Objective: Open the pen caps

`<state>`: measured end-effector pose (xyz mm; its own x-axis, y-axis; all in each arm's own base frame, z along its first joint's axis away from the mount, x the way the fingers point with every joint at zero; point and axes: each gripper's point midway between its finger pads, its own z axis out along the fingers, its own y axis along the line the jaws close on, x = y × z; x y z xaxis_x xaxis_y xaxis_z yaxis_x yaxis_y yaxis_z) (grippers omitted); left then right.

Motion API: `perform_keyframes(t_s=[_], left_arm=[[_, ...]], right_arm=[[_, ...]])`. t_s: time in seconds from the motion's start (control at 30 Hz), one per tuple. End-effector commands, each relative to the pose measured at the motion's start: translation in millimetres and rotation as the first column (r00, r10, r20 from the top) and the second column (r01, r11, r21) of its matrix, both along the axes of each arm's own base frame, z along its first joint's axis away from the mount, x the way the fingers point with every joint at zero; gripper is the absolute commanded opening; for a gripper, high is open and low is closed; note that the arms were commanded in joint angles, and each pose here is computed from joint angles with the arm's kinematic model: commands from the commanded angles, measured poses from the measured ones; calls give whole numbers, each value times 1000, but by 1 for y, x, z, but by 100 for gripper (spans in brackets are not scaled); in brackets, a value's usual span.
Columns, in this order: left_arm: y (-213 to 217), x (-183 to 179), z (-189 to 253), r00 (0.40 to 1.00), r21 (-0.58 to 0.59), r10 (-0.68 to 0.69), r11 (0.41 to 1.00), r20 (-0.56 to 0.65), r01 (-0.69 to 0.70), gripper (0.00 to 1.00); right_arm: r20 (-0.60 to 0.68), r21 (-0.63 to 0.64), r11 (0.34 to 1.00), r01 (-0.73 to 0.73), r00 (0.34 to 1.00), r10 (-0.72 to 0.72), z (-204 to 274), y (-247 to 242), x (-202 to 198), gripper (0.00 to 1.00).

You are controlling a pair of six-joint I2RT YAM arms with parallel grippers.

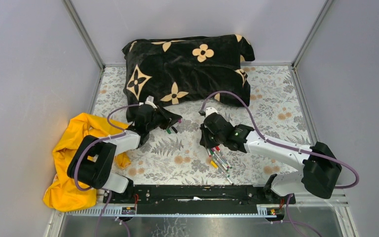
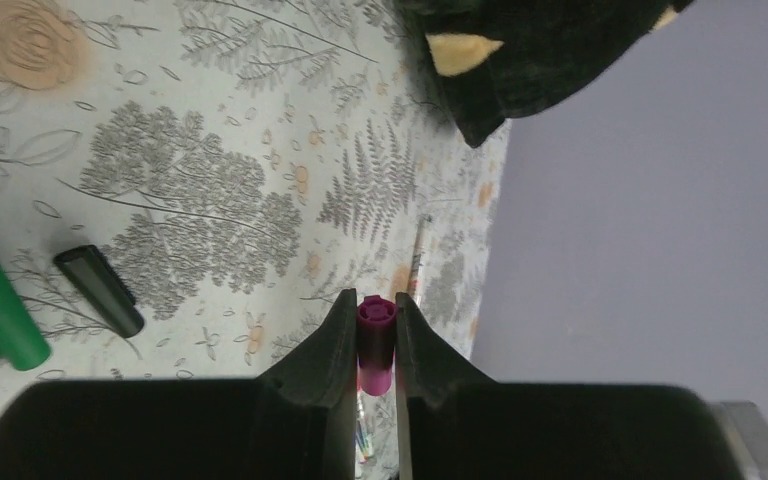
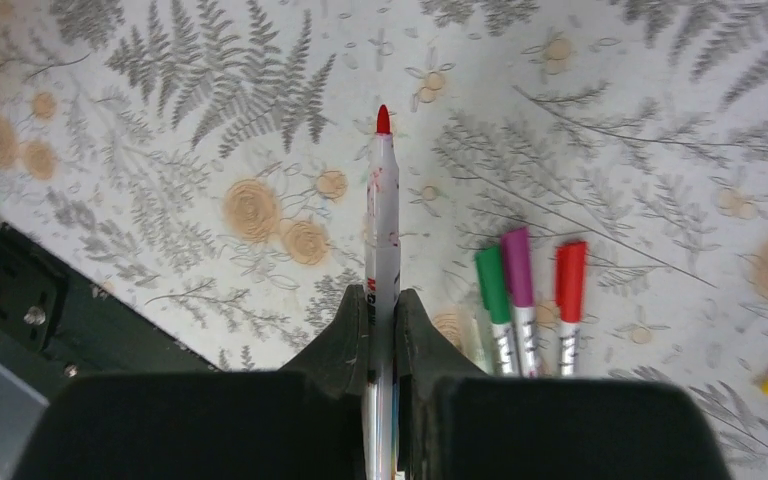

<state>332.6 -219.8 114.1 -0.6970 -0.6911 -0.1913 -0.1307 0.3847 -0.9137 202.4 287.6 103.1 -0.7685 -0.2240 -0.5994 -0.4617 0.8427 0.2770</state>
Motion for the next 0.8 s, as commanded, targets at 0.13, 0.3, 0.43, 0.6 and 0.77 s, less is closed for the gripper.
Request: perform_keyframes(t_s=[0.13,0.3,0.43,0.6,0.77], left_arm=[[49,4,-22,992,356,125,928,-34,-104,2],[77,-7,-50,970,492,221,859,-103,-143,6],[89,-15,-69,956,549,256,824,-142,-139,9],[96,-19,-86,944,584,281,801,-173,-132,12],[98,-21,-98,937,598,290,793,-195,-121,14]], right_arm=[[160,-124,970,208,969,-187,31,-49,31,0],[169,-205,931,300,948,-268,22,-82,43,0],[167,-250,905,345,936,-311,15,-104,49,0],[157,-304,872,384,923,-352,4,-126,58,0],[141,-352,851,390,921,-363,-11,-133,64,0]])
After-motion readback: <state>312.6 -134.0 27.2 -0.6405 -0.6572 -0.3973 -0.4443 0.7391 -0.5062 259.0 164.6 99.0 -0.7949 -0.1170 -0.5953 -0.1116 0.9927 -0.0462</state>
